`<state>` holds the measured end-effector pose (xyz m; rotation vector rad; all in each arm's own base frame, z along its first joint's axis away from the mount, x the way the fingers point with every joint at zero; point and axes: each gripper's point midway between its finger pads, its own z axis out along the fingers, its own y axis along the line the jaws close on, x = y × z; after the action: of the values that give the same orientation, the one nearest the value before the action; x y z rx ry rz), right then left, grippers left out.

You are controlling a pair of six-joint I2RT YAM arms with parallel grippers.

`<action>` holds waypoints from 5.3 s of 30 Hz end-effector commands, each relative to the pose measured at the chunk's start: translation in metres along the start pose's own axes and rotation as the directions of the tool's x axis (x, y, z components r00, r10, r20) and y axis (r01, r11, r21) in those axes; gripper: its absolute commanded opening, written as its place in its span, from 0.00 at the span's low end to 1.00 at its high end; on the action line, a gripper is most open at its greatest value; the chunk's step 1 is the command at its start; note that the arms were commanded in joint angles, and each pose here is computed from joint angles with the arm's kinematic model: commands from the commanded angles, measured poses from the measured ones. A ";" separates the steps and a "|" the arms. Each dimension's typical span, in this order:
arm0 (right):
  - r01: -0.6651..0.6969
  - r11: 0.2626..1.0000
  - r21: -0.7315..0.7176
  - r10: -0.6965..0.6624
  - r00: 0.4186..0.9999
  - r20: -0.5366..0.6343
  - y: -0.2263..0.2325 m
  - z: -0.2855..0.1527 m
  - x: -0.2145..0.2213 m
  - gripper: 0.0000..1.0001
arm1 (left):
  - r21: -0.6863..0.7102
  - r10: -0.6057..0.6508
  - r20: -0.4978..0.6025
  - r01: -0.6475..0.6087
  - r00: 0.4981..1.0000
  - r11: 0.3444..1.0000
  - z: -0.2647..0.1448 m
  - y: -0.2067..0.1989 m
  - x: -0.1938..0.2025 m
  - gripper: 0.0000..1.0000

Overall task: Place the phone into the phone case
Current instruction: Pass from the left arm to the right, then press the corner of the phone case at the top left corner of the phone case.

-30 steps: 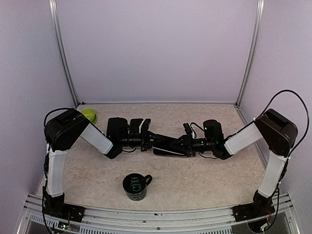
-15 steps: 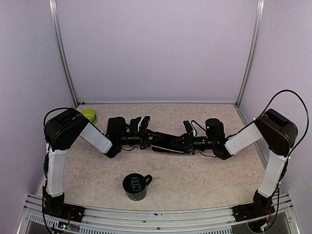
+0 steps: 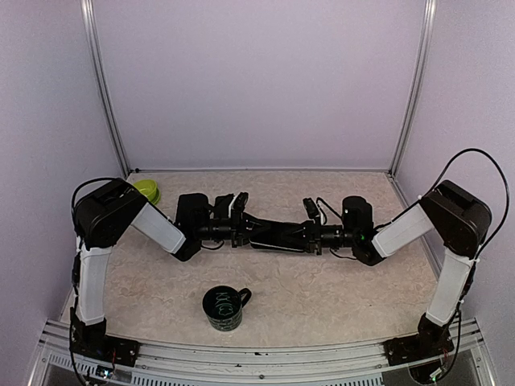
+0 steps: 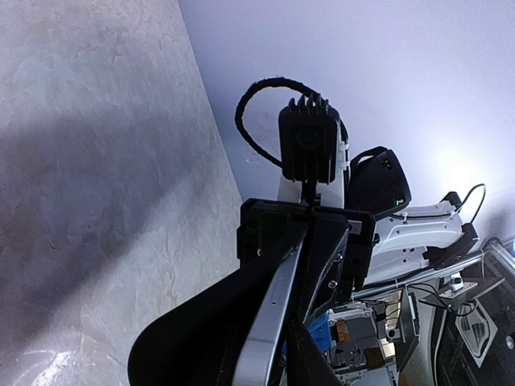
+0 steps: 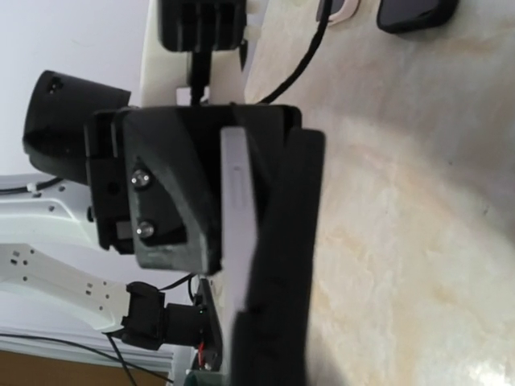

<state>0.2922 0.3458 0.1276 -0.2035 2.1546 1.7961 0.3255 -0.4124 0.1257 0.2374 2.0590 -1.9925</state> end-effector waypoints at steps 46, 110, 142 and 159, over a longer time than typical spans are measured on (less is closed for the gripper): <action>0.552 0.813 -0.185 -0.577 0.806 -0.134 0.066 -0.042 0.032 0.00 | -0.142 0.271 -0.003 -0.269 0.963 0.953 -0.032 -0.061 -0.002 0.29; 0.753 0.657 -0.030 -0.747 0.645 -0.162 0.053 -0.059 0.032 0.00 | 0.151 0.376 -0.282 -0.346 0.883 0.926 -0.007 -0.102 0.095 0.00; 0.512 0.847 0.144 -0.493 0.857 -0.146 0.014 -0.058 -0.005 0.00 | 0.185 0.426 -0.300 -0.385 0.854 0.904 -0.007 -0.111 0.108 0.28; 0.465 0.872 0.153 -0.446 0.883 -0.145 0.014 -0.057 -0.006 0.00 | 0.048 0.439 -0.260 -0.442 0.860 0.896 -0.003 -0.097 0.092 0.00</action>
<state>0.2649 0.2926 0.1305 -0.6830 2.2030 1.4356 0.2063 -0.4205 0.1658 0.9062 2.0121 -1.7232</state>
